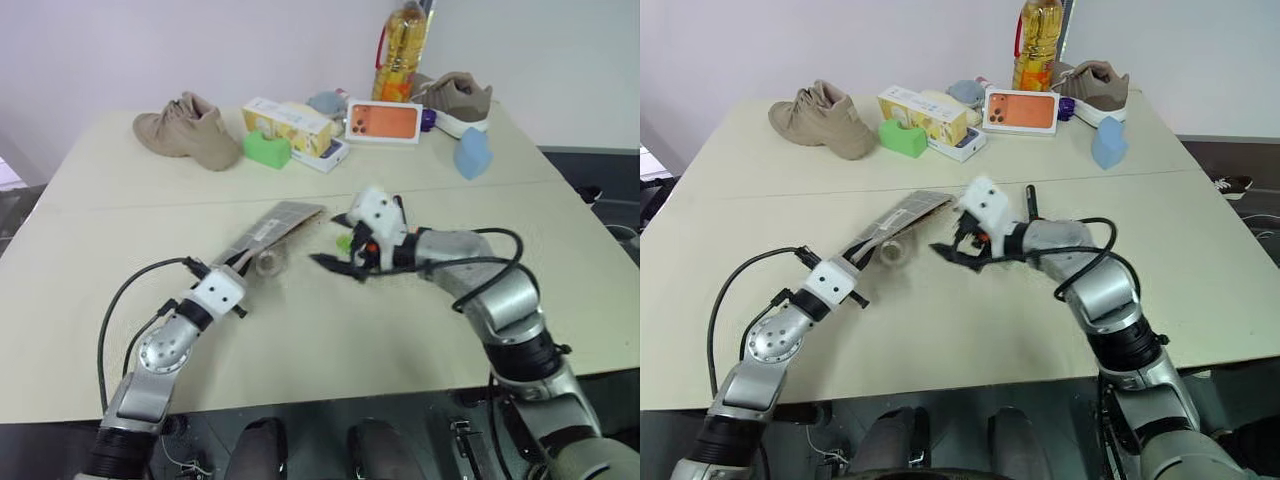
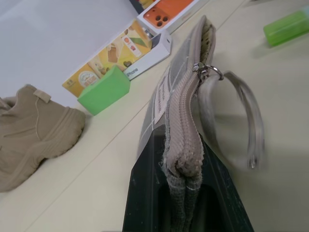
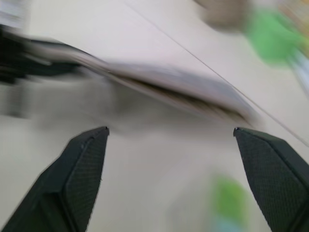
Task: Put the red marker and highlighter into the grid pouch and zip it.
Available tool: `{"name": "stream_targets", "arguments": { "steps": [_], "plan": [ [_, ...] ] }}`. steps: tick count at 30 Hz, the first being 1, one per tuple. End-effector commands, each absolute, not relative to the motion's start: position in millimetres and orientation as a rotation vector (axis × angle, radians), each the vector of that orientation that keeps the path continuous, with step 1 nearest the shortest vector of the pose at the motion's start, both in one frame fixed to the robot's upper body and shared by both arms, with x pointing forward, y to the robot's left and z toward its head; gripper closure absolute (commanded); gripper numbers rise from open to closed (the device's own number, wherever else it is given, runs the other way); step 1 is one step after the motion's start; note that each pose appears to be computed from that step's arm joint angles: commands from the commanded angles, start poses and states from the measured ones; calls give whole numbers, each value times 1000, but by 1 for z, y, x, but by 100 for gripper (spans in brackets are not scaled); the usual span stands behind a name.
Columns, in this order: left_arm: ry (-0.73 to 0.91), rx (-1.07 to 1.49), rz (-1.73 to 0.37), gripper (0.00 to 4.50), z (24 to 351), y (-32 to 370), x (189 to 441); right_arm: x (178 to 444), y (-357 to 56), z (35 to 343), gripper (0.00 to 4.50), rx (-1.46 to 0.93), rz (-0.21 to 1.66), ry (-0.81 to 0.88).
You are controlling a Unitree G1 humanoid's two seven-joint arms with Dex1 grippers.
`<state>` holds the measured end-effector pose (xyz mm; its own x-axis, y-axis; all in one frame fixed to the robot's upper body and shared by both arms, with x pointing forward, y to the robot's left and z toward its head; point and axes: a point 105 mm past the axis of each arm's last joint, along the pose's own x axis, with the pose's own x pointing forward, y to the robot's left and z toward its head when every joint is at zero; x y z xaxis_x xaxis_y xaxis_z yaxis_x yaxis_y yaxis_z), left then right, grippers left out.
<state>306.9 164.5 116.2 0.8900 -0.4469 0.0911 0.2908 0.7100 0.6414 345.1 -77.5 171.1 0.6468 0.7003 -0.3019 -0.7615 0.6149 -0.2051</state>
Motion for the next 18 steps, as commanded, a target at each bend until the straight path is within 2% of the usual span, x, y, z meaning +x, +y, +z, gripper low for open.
{"name": "stream_targets", "arguments": {
  "steps": [1, 4, 7, 10, 15, 18],
  "plan": [
    [-279, 688, -427, 450, 122, 166, 303, 358, -94, 163, 15, -264, 751, 253],
    [-280, 694, -442, 450, 121, 164, 304, 367, -108, 135, 15, -277, 669, 348],
    [-282, 693, -442, 450, 121, 164, 304, 365, -112, 121, 15, -254, 663, 401],
    [-280, 692, -441, 450, 120, 165, 303, 359, -114, 113, 106, -250, 671, 433],
    [-273, 686, -439, 450, 118, 166, 303, 357, -115, 114, 362, -267, 673, 423],
    [-273, 669, -437, 450, 119, 166, 304, 353, -106, 140, 362, -420, 748, 265]
  ]
}}
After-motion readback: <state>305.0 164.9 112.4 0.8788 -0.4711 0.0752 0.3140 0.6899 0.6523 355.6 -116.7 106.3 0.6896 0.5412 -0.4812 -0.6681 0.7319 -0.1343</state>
